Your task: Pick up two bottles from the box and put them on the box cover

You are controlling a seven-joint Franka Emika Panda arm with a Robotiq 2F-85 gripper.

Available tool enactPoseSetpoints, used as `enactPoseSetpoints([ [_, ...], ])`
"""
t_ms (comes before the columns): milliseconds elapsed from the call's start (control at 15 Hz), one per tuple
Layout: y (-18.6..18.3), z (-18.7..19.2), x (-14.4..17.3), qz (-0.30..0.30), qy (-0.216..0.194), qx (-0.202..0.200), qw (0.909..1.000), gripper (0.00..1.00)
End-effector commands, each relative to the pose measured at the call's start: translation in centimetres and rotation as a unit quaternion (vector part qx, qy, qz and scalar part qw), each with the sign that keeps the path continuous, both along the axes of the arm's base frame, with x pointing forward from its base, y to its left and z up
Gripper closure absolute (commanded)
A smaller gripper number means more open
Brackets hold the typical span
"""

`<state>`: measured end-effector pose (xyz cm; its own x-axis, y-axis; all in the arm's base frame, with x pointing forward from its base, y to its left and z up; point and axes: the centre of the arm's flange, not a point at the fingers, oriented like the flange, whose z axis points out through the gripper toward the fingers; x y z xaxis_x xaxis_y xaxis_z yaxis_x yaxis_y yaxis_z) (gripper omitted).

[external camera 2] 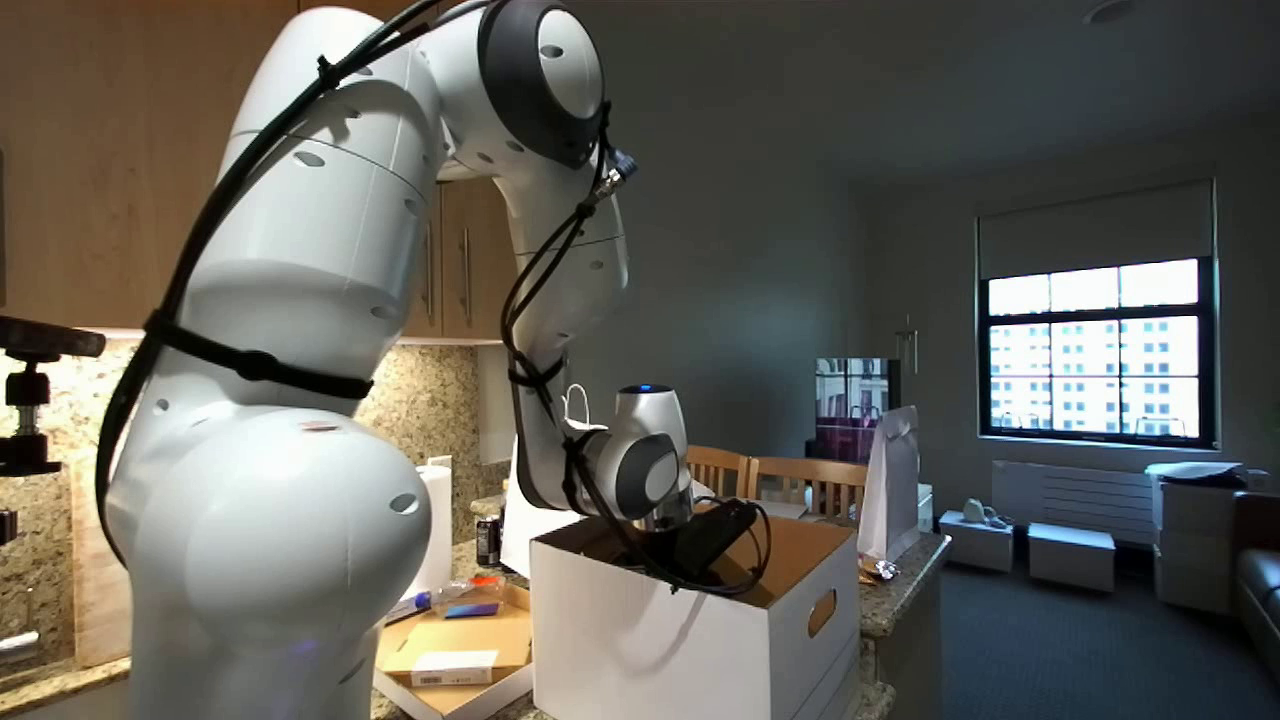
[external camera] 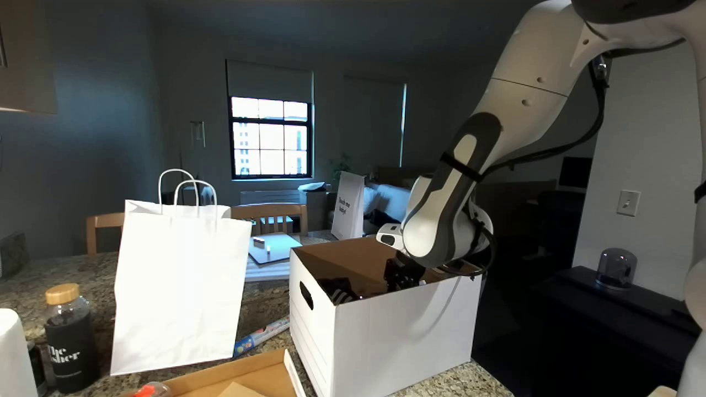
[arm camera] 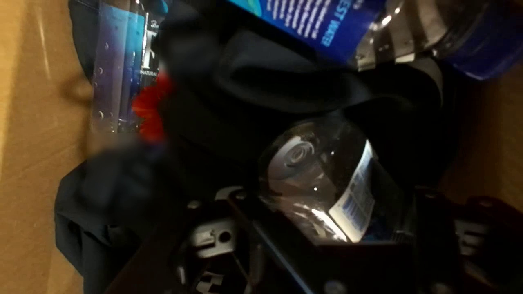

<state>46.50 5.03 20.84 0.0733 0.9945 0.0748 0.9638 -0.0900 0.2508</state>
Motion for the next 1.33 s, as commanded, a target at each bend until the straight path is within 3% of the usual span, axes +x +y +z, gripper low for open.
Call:
enactPoseSetpoints([
  [0, -0.2, -0.9, -1.1, -0.001, -0.006, 0.000, 1.0000, 0.56],
  [400, -0.4, -0.9, -1.3, -0.001, -0.002, 0.000, 1.0000, 0.77],
  [1267, -0.3, 1.1, -2.6, -0.003, -0.003, -0.001, 1.0000, 0.78],
])
